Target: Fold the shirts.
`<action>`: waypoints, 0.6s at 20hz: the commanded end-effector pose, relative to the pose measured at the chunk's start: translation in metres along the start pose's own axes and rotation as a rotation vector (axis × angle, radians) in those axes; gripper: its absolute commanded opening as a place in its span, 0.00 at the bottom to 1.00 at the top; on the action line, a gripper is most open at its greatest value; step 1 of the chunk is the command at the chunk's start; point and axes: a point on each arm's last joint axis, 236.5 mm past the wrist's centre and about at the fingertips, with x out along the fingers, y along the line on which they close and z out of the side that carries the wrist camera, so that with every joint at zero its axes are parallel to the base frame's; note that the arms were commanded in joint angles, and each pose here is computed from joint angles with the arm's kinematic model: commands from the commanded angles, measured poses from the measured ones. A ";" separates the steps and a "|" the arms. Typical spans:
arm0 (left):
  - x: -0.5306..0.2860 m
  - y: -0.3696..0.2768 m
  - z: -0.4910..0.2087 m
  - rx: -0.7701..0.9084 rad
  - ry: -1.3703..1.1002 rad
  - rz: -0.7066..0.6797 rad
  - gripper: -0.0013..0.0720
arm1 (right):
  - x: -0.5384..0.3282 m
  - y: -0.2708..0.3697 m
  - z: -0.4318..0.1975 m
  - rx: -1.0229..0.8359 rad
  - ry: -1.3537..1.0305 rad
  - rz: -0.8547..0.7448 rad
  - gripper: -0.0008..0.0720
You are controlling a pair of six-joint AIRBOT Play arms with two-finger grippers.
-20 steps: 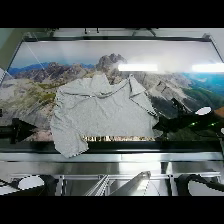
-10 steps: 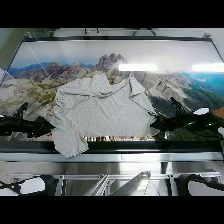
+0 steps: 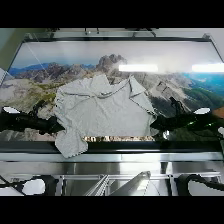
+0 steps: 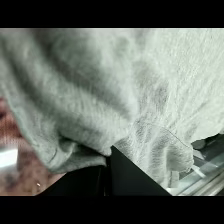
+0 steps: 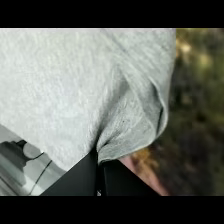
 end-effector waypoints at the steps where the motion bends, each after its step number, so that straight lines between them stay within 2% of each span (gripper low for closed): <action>1: -0.039 -0.027 0.017 0.062 -0.113 -0.037 0.04 | -0.023 0.029 -0.006 -0.050 0.025 0.086 0.03; 4: -0.127 -0.103 0.040 0.202 -0.327 -0.222 0.04 | -0.084 0.085 0.021 -0.158 -0.142 0.196 0.03; 7: -0.245 -0.201 0.041 0.436 -0.672 -0.401 0.04 | -0.188 0.172 0.058 -0.341 -0.509 0.329 0.03; 10: -0.331 -0.274 0.000 0.659 -0.908 -0.450 0.04 | -0.305 0.265 0.052 -0.562 -0.895 0.450 0.03; 12: -0.376 -0.319 -0.039 0.801 -1.050 -0.462 0.04 | -0.361 0.306 0.036 -0.666 -1.088 0.440 0.03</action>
